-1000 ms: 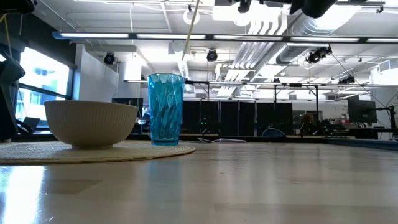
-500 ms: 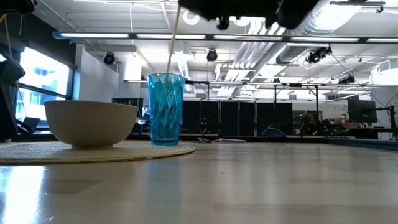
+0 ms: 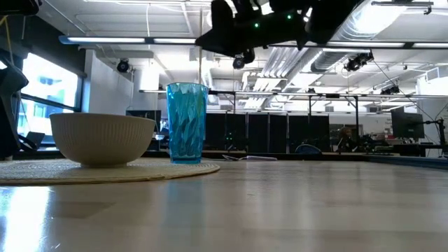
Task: Pick & Place Utensil
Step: Put the yellow straw into the blue cup, then put the purple spoon into the white bowl
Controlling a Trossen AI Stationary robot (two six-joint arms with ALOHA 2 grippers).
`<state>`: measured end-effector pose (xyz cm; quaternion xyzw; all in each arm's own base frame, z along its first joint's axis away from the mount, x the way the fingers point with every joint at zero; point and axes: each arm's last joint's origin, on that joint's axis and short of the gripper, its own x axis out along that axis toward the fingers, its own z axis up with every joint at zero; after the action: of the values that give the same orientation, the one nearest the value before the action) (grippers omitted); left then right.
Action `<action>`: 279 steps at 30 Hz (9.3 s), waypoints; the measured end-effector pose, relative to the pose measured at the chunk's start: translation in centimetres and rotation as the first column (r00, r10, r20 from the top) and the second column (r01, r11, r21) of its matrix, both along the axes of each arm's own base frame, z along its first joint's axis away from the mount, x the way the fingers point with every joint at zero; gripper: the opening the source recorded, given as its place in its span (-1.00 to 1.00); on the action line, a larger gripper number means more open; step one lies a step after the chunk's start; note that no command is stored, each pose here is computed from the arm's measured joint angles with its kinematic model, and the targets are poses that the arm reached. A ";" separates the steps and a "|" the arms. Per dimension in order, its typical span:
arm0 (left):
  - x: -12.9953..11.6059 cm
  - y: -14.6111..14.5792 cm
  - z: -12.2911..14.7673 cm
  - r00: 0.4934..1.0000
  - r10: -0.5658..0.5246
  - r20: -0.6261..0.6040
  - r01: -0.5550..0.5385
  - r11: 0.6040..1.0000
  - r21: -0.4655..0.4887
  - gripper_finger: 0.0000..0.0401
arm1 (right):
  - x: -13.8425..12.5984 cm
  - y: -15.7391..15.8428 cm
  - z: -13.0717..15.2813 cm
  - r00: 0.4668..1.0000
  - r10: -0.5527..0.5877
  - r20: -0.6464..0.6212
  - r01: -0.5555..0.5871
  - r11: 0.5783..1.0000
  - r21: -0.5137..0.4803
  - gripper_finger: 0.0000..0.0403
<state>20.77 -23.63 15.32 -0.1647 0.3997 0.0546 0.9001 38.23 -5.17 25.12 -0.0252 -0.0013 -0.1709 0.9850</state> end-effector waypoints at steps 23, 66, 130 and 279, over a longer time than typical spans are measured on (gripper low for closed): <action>0.0 0.0 0.0 1.000 0.000 0.001 0.000 1.000 -0.001 0.87 | -8.0 0.7 6.3 0.954 -0.077 -0.289 0.098 0.993 0.060 0.10; 0.0 -0.1 0.0 1.000 -0.014 -0.016 0.014 1.000 -0.016 0.87 | -7.0 -17.5 -12.3 0.787 -0.323 -0.525 0.599 0.606 0.524 -0.05; 0.2 -0.2 0.2 1.000 0.006 0.023 -0.005 1.000 -0.022 0.87 | -2.2 -19.0 -12.0 0.512 0.032 -0.858 0.580 0.724 0.373 -0.99; -4.5 3.0 8.9 0.902 0.051 0.429 -0.183 0.945 0.270 0.87 | -4.6 7.5 -9.7 0.620 -0.353 -0.701 0.771 0.439 0.461 -0.79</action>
<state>16.23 -20.62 24.26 -0.0562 0.1746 0.1335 0.9739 33.60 2.29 15.46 0.3273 0.3339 -0.4749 0.7456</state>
